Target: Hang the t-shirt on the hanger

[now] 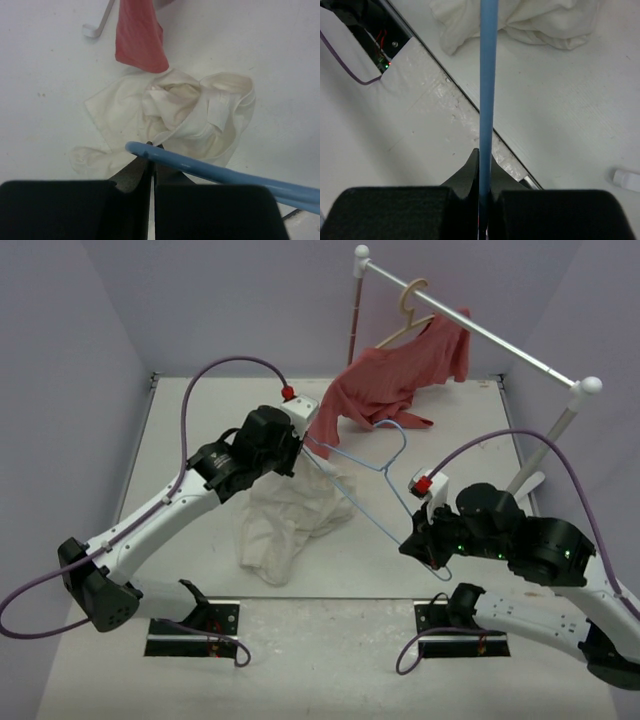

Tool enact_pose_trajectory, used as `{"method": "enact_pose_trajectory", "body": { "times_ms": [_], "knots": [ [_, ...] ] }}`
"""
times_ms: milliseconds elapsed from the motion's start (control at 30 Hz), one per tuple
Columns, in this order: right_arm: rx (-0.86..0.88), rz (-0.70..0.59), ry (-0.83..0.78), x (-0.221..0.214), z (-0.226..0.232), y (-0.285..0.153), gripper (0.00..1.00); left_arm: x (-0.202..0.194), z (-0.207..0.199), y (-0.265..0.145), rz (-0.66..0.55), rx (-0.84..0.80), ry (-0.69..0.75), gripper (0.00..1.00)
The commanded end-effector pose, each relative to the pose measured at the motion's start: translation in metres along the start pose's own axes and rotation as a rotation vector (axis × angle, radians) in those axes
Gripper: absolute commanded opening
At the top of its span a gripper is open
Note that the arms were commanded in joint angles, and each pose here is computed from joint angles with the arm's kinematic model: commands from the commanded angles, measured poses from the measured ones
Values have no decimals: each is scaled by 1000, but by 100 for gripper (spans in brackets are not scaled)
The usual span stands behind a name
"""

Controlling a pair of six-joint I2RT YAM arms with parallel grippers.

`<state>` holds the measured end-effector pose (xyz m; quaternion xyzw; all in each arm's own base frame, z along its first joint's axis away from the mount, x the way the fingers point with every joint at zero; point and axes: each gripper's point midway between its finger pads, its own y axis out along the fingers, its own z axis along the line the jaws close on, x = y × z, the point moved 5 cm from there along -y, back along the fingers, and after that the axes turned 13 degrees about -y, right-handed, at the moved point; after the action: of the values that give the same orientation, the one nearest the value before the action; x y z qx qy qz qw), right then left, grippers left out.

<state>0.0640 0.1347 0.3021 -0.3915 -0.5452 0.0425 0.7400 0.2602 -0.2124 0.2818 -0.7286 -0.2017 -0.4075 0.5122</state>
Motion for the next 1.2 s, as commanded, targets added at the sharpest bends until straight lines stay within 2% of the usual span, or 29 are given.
{"method": "enact_pose_trajectory", "body": {
  "times_ms": [0, 133, 200, 300, 433, 533, 767, 867, 1000, 1167],
  "knots": [
    [-132, 49, -25, 0, -15, -4, 0, 34, 14, -21, -87, 57, 48, 0],
    [-156, 16, 2, -1, -16, -16, 0, 46, 45, -28, -126, 223, 4, 0],
    [-149, 11, 7, 0, -15, -16, 0, 48, 49, -29, -132, 230, 6, 0],
    [-113, 37, -3, 0, -11, -10, 0, 53, 39, -34, -149, 131, 30, 0],
    [-147, 105, -40, 4, -17, 5, 0, 56, 18, -45, -169, -52, 54, 0],
    [-128, 118, -55, 7, -15, 10, 0, 55, 12, -49, -168, -103, 58, 0],
    [-130, 113, -39, 6, -14, 4, 0, 51, 21, -45, -153, -39, 56, 0],
    [-263, 31, 1, 17, -28, -11, 0, 46, 24, -39, -118, -11, 59, 0],
    [-195, -65, -3, 28, -19, -25, 0, 40, 22, -33, -97, -29, 60, 0],
    [-127, 59, -34, 8, -13, -3, 0, 48, 21, -31, -118, -26, 59, 0]
  ]
}}
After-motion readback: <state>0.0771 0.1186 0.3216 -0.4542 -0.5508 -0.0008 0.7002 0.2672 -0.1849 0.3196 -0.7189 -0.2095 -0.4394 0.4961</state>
